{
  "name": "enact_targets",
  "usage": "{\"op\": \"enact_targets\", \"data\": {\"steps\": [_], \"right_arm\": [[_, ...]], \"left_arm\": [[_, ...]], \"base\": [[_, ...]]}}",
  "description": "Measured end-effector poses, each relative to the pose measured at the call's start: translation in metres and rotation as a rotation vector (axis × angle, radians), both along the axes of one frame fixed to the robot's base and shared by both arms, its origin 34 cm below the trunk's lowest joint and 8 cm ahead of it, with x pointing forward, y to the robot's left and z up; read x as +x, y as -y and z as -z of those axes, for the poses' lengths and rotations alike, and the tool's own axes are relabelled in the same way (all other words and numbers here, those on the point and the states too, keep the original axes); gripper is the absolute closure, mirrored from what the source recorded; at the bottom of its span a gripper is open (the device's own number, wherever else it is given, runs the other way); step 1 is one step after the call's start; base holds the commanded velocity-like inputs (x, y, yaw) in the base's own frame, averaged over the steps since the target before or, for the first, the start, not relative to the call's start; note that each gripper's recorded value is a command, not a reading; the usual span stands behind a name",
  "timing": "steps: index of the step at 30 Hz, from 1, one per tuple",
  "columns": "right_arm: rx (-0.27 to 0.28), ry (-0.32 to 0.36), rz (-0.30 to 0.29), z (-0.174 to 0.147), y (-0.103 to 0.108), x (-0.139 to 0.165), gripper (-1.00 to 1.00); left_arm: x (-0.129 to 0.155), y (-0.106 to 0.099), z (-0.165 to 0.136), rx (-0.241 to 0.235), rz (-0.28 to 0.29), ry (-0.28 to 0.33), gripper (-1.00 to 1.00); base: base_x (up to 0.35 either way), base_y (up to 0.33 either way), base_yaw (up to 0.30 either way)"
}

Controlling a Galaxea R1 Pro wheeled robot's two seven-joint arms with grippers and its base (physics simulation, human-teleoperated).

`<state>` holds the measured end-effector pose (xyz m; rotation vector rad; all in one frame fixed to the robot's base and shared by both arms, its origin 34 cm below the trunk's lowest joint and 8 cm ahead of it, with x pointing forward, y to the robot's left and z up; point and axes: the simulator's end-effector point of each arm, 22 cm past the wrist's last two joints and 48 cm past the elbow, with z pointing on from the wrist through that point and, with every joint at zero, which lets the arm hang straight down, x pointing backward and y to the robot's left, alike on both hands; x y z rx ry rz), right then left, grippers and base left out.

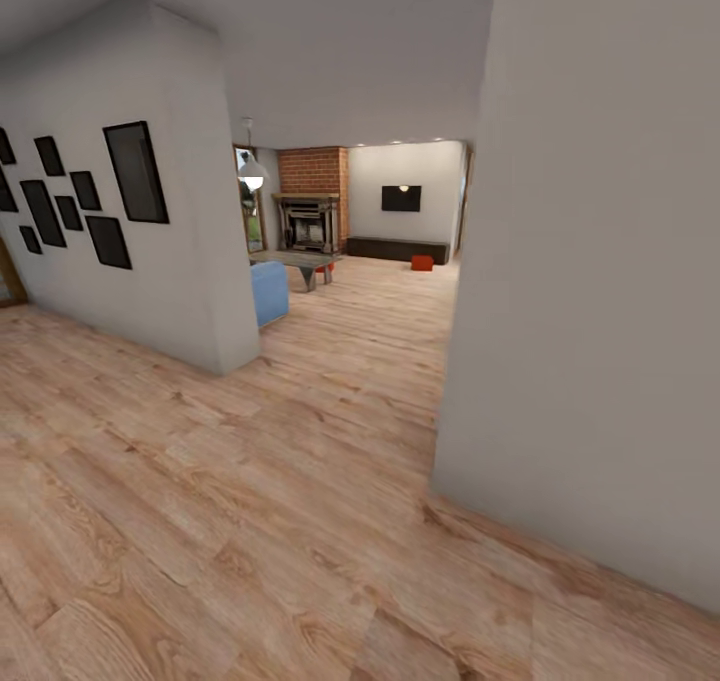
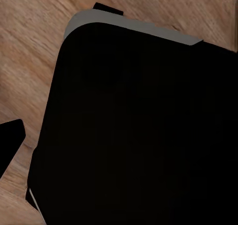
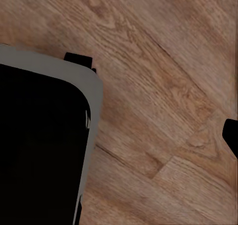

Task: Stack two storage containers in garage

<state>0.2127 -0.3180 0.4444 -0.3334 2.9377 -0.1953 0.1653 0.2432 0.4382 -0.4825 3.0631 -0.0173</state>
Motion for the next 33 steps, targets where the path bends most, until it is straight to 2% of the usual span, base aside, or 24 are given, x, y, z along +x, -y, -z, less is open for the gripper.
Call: {"op": "enact_targets", "data": {"steps": [25,33], "right_arm": [[0.002,0.000,0.000,0.0001,-0.0012,0.0000,-1.00],[0.002,0.000,0.019,0.0001,-0.0005,-0.0004,-1.00]], "left_arm": [[0.0048,0.0010,-0.0002,-0.002,-0.005,0.010,-1.00],[0.0051,0.0009,-0.0003,-0.002,-0.005,0.011,-1.00]], "base": [[0.326,0.000,0.269],[0.327,0.000,0.269]]}}
